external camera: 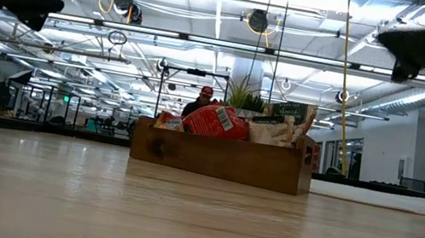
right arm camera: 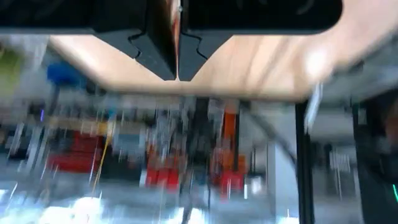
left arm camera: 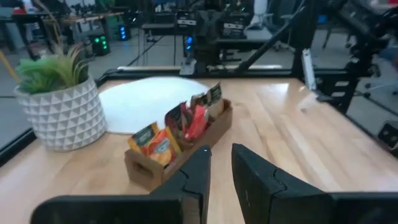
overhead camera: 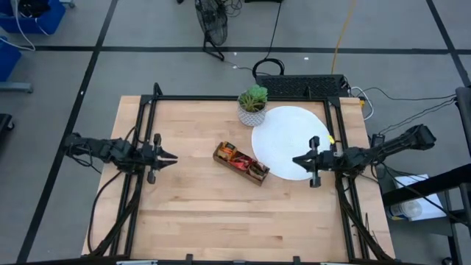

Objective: Pick & Place Tea
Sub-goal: Return to home position

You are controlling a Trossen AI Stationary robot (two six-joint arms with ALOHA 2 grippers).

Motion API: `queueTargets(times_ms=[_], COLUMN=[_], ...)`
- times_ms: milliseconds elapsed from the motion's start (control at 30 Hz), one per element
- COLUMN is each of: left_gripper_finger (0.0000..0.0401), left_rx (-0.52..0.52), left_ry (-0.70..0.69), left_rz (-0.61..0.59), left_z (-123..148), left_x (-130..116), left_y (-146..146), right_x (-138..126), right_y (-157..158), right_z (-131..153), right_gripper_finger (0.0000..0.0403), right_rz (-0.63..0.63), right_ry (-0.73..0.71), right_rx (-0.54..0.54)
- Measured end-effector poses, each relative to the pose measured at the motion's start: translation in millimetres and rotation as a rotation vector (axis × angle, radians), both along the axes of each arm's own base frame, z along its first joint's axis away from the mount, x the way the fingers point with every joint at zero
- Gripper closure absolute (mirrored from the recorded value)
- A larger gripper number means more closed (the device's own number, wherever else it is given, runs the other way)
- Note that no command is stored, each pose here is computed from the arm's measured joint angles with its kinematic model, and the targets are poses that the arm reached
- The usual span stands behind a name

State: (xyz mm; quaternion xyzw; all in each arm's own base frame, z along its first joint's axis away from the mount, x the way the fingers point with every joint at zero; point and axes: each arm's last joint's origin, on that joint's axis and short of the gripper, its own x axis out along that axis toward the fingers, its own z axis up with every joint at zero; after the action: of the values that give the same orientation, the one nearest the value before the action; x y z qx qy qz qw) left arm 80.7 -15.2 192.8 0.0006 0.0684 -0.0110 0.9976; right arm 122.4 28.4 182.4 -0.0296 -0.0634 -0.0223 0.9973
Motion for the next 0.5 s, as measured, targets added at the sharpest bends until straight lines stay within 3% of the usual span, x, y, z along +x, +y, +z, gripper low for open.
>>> queueTargets(times_ms=[100,233,333,500], left_gripper_finger=[0.0332,0.0332,0.0332,0.0332], left_rx=[-0.003,0.000,0.007,0.020], left_ry=[-0.002,0.002,0.003,0.002], left_rz=[-0.003,0.016,0.028,0.156], left_z=[0,0,0,0], left_x=[0,1,1,1], left_y=[1,3,4,8], right_x=[-7,-17,-23,-28], right_y=[0,-1,-1,-2], right_z=[6,-1,-1,4], right_gripper_finger=[0.0397,0.0397,0.0397,0.0397], right_rz=[-0.019,-0.115,-0.117,-0.099], right_ry=[-0.047,0.027,0.021,-0.039], right_rx=[-0.011,-0.007,0.024,0.064])
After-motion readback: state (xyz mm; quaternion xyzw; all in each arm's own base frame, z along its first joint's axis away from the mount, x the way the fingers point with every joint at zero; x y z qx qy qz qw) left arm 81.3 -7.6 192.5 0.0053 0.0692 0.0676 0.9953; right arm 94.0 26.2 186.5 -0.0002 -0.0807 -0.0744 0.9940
